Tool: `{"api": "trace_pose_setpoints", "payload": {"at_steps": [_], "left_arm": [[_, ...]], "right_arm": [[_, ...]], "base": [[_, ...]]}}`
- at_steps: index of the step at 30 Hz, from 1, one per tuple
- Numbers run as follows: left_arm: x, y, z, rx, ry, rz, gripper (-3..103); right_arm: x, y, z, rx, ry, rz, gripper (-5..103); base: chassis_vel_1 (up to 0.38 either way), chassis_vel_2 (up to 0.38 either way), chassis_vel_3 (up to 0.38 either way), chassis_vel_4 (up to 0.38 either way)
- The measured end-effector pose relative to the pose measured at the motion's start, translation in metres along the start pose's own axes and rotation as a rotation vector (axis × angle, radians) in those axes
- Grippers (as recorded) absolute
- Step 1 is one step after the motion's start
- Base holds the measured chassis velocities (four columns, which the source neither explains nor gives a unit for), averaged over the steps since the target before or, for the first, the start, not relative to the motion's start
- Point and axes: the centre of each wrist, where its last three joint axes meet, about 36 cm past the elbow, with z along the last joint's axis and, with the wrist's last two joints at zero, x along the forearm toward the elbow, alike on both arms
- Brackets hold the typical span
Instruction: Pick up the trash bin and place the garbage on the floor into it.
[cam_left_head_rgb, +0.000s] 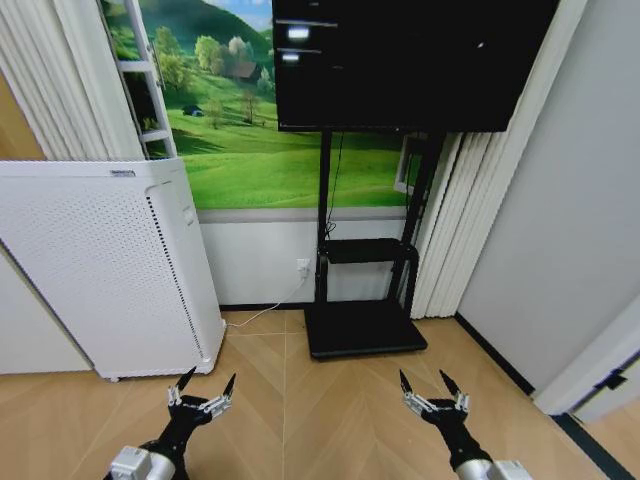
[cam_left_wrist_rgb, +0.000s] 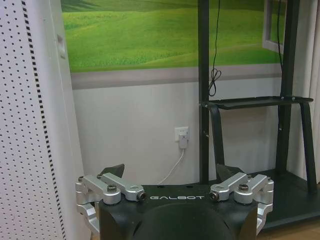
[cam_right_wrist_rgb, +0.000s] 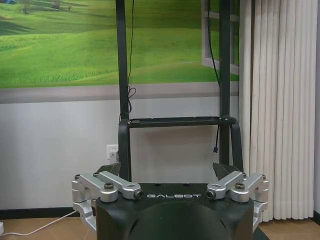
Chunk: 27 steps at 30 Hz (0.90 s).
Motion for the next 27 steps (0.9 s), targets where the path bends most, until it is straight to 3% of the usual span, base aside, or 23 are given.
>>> {"api": "trace_pose_setpoints", "payload": {"at_steps": [27], "left_arm": [[0.0, 0.0, 0.0, 0.0, 0.0, 0.0, 100]], "right_arm": [[0.0, 0.0, 0.0, 0.0, 0.0, 0.0, 100]], "base": [[0.0, 0.0, 0.0, 0.0]]}}
